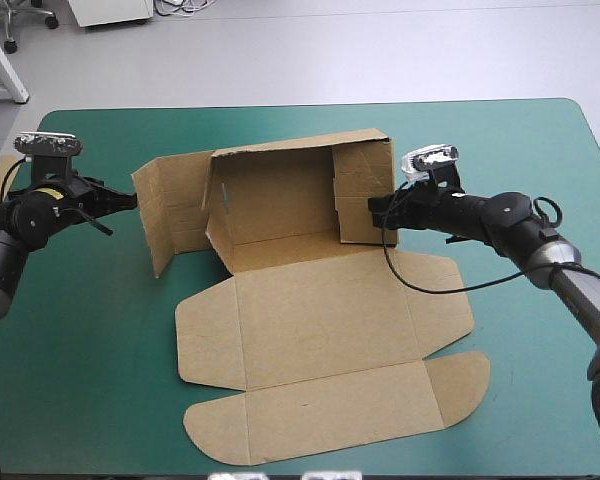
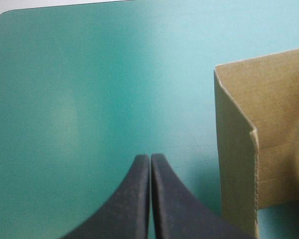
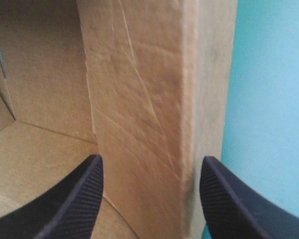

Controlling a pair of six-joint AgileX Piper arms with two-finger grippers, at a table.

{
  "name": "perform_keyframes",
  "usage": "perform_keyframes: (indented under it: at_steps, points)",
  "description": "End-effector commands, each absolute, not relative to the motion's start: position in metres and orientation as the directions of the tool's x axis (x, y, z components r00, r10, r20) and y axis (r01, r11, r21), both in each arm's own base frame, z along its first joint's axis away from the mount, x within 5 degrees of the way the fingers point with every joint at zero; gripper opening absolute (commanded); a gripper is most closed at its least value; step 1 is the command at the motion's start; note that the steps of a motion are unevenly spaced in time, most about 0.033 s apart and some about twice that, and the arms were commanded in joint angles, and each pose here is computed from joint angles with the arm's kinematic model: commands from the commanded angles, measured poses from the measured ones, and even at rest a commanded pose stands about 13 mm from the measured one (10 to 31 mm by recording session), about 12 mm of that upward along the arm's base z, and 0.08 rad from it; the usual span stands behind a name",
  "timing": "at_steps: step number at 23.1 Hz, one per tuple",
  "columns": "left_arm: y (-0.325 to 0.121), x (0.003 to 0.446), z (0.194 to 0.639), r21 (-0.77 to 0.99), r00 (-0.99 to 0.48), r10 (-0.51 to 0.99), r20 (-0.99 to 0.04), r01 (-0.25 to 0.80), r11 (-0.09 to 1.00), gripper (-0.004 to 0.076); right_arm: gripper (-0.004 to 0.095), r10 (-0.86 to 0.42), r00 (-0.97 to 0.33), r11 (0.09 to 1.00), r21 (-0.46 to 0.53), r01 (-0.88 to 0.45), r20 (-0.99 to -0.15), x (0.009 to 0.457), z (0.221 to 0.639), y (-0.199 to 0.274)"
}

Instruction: Fold the box

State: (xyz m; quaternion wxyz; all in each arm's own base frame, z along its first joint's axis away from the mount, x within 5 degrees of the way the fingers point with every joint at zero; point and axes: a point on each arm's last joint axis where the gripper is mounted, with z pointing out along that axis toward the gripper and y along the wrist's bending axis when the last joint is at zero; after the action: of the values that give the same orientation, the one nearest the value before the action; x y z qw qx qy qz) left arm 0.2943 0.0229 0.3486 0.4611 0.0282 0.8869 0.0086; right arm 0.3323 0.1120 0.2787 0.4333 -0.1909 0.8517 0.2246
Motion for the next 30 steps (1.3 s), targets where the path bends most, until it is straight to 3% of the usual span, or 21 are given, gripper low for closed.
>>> perform_keyframes:
  at_steps: [1,6,16,18,20,22,30]
  points:
    - [0.023,0.292,0.369,0.045,-0.478,0.05,-0.877,0.022,0.999,-0.0001,0.0541,-0.135,-0.473,0.803,0.184,-0.566,-0.87,0.336,0.304,0.127]
    - [0.023,0.292,0.369,0.045,-0.478,0.05,-0.877,0.022,0.999,-0.0001,0.0541,-0.233,-0.494,0.799,0.125,-0.589,-0.837,0.346,0.289,0.144]
    - [0.023,0.292,0.369,0.045,-0.477,0.05,-0.878,0.021,0.999,0.0,0.0539,-0.262,-0.49,0.837,0.057,-0.544,-0.831,0.355,0.278,0.142]
    - [0.023,0.292,0.369,0.045,-0.479,0.05,-0.876,0.022,0.999,-0.0001,0.0469,-0.267,-0.502,0.841,0.055,-0.538,-0.823,0.358,0.27,0.142]
    - [0.023,0.292,0.369,0.044,-0.48,0.05,-0.876,0.022,0.999,0.0,0.0225,-0.275,-0.506,0.842,0.05,-0.537,-0.818,0.36,0.267,0.142]
    - [0.024,0.292,0.369,0.051,-0.481,0.055,-0.875,0.023,0.998,-0.0001,0.0069,-0.283,-0.503,0.846,0.035,-0.533,-0.817,0.359,0.27,0.141]
    - [0.025,0.292,0.369,0.073,-0.476,0.075,-0.876,0.022,0.997,-0.0001,0.001,-0.268,-0.646,0.919,0.012,-0.394,-0.715,0.335,0.332,0.119]
